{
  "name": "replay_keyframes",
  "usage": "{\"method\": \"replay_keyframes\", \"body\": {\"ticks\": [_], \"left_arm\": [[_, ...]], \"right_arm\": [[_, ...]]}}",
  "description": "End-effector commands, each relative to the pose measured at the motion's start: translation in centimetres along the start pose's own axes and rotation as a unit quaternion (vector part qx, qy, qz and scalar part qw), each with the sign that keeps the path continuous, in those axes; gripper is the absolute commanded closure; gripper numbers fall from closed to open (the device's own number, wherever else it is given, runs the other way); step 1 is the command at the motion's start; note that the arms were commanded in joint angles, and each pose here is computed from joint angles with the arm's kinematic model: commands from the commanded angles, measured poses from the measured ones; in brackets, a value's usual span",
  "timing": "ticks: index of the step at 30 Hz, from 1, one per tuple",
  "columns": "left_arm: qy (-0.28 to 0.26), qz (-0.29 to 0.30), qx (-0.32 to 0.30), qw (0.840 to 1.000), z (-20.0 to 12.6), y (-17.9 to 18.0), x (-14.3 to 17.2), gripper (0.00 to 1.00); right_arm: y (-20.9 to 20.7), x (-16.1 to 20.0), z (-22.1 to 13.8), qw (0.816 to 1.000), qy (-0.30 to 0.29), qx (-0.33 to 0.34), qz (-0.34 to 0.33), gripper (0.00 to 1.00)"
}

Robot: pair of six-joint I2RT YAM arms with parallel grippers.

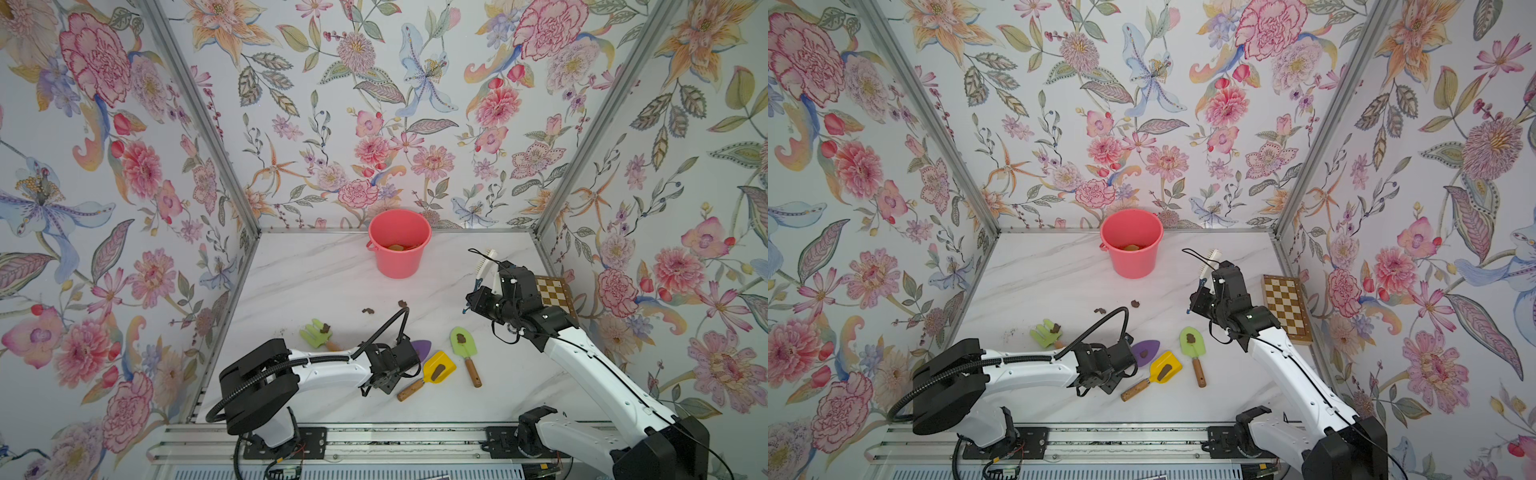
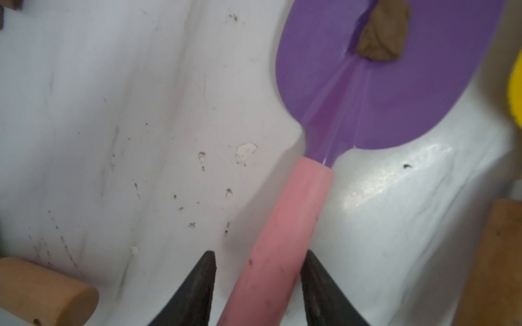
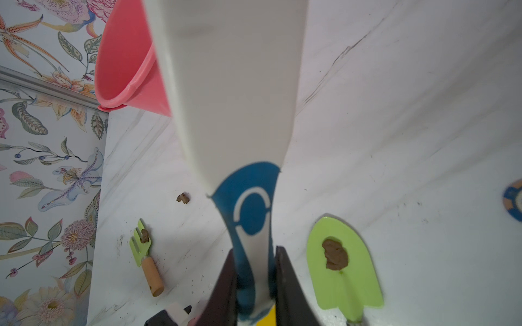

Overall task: Brush the soil off the hand trowel and place it into the bucket
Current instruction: Pick up the hand trowel from the center of the board.

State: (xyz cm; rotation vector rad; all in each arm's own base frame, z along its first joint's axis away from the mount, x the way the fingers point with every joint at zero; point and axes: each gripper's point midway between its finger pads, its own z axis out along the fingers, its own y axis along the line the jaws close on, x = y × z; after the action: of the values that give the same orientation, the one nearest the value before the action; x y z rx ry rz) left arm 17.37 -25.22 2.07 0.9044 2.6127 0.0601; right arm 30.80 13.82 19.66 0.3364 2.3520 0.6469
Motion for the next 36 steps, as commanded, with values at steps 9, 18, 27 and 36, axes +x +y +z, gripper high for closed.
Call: {"method": "replay_keyframes", "body": {"ticks": [9,18,27,36], "left_arm": [[0.015,-0.057,0.035,0.998,-0.4,-0.4,1.9,0.42],[0.036,-0.04,0.054,0.997,-0.6,-0.8,4.1,0.51],[0.034,-0.029,0.052,0.998,-0.7,-0.9,3.5,0.69],[0.026,-0.012,0.011,1.0,-4.6,1.6,-0.4,0.92]], "right_arm": [[0.4,0.6,1.1,1.0,0.003,0.0,0.002,0.95],[1.0,1.5,1.9,1.0,0.014,-0.001,-0.006,0.95],[1.2,2.6,2.3,1.0,0.026,0.0,-0.009,0.95],[3.7,6.8,3.6,0.981,0.155,-0.034,-0.109,0.96]]}}
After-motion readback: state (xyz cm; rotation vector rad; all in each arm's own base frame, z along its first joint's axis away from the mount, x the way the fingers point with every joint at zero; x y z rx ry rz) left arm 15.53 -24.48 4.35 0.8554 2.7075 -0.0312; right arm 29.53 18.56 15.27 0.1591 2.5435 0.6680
